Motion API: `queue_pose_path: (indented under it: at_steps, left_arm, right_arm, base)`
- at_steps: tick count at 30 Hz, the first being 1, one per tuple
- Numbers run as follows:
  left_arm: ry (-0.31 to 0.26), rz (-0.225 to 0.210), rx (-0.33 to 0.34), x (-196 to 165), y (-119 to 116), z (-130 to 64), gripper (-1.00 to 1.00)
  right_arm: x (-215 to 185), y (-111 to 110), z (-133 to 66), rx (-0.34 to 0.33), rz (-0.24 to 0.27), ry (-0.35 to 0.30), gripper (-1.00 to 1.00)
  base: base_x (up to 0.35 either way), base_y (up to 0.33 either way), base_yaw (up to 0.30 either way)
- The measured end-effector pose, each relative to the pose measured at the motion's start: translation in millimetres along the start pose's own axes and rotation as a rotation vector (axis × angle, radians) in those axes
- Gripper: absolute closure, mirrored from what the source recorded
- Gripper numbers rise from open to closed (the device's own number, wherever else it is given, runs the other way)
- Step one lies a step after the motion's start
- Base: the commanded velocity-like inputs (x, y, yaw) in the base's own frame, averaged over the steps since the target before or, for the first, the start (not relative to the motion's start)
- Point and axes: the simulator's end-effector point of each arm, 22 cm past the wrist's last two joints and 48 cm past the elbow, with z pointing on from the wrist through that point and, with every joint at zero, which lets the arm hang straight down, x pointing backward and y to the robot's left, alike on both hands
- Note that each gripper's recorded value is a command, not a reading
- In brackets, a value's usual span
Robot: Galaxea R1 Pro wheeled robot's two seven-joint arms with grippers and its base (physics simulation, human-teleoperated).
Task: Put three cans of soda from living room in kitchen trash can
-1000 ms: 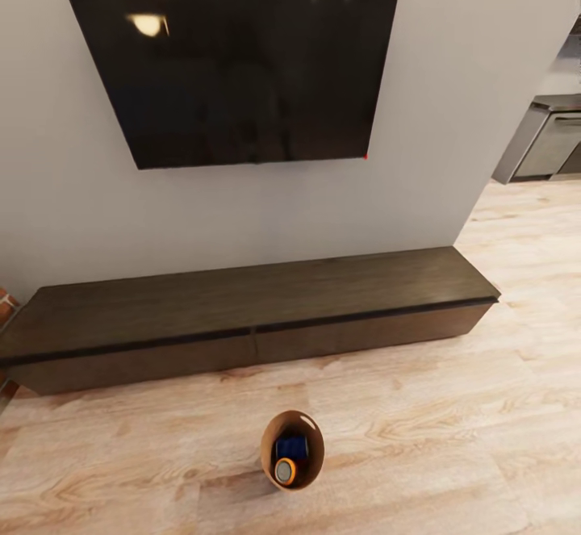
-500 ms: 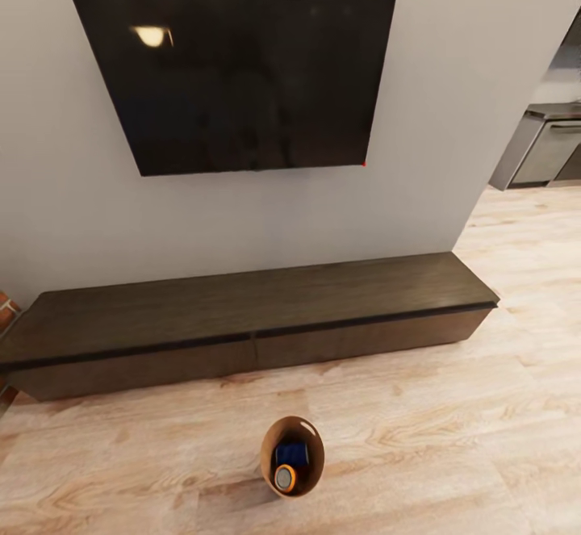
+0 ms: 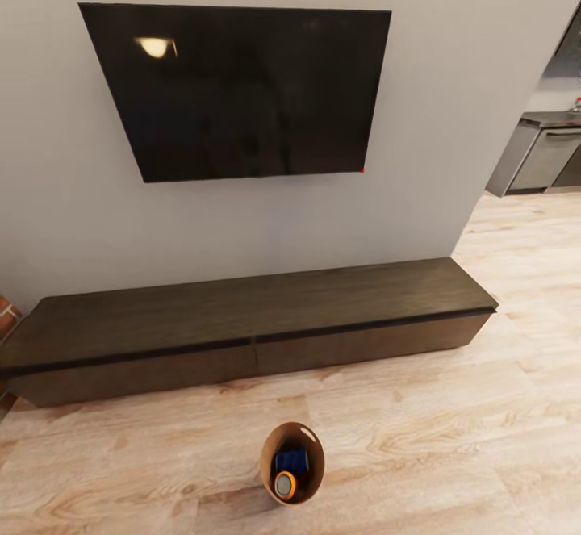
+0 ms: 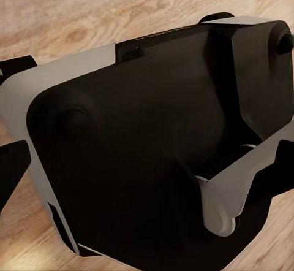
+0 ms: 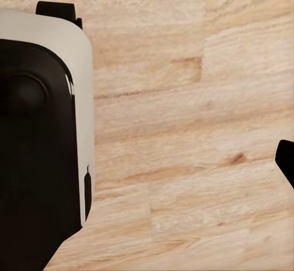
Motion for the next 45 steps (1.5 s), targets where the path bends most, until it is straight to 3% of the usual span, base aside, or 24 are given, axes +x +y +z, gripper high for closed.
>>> queue_pose_path:
  at_steps: [27, 45]
  left_arm:
    - [-0.038, 0.026, -0.005, -15.7, -0.8, -2.8, -1.00]
    - [-0.067, 0.042, 0.021, -28.7, -18.4, 7.3, -1.00]
  right_arm:
    - [-17.5, -1.2, -4.5, 0.002, 0.009, -0.046, -1.00]
    - [-28.3, -2.6, -7.9, 0.004, 0.017, -0.074, -1.00]
  base:
    - [0.000, 0.000, 0.000]
    - [0.000, 0.000, 0.000]
